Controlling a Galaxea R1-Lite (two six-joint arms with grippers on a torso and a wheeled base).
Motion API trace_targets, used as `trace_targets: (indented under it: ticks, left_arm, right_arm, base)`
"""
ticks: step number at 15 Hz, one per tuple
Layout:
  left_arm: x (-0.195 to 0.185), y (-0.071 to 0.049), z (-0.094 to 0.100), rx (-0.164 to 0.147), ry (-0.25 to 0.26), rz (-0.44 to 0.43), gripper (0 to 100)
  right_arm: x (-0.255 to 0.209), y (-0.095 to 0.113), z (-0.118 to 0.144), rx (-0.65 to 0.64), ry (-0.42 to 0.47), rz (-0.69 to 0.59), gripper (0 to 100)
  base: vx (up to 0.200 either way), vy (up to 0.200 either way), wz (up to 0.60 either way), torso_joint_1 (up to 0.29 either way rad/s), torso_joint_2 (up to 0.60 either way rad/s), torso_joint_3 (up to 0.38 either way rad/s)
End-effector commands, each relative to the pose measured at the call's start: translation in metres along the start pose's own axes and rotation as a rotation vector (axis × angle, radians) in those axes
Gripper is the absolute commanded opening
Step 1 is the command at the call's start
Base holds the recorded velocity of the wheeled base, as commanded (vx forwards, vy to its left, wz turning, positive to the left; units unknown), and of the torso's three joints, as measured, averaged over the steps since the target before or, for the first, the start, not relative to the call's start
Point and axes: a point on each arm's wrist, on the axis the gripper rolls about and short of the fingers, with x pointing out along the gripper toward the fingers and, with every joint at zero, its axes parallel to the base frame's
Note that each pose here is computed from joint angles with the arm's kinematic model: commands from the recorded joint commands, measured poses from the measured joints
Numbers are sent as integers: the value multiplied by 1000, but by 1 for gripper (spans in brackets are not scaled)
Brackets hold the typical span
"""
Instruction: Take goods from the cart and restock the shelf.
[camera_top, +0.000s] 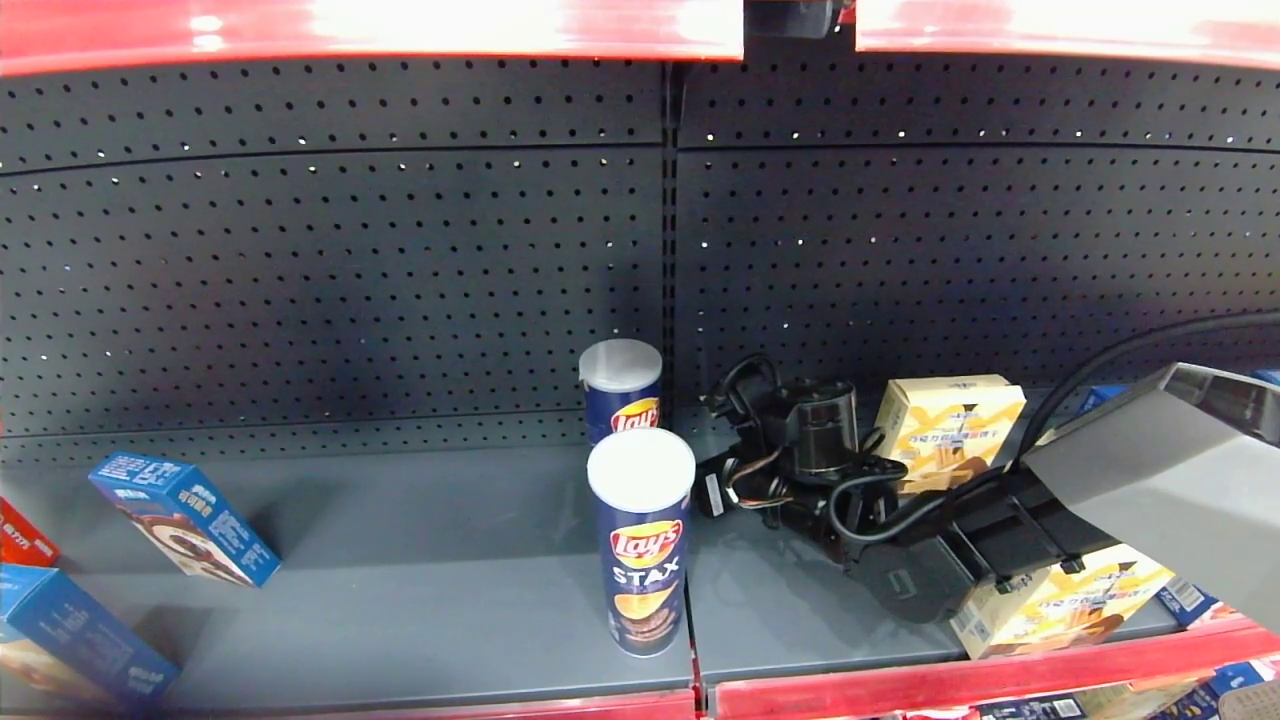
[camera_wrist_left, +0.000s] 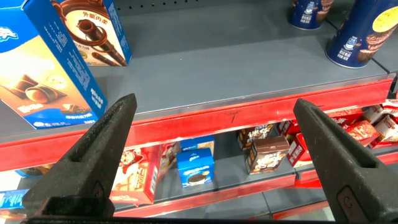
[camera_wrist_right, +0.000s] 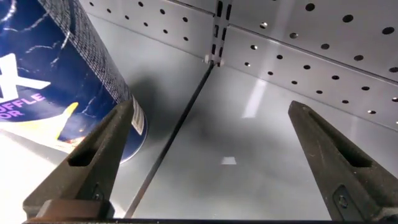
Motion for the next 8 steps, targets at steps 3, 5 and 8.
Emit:
trace_targets:
  ticks: [3,5,8]
  left_arm:
    - [0,0,0,0,1,0,100]
    - [0,0,0,0,1,0,100]
    - [0,0,0,0,1,0,100]
  right_arm:
    - [-15,-17,16,10,-28,-47,100]
    - [-47,-33,39,15,-57,-77,100]
    - [-105,-37,52,22,-98,-87,100]
  base:
    - [0,0,0,0,0,0]
    - [0,0,0,0,0,0]
    - [0,0,0,0,0,0]
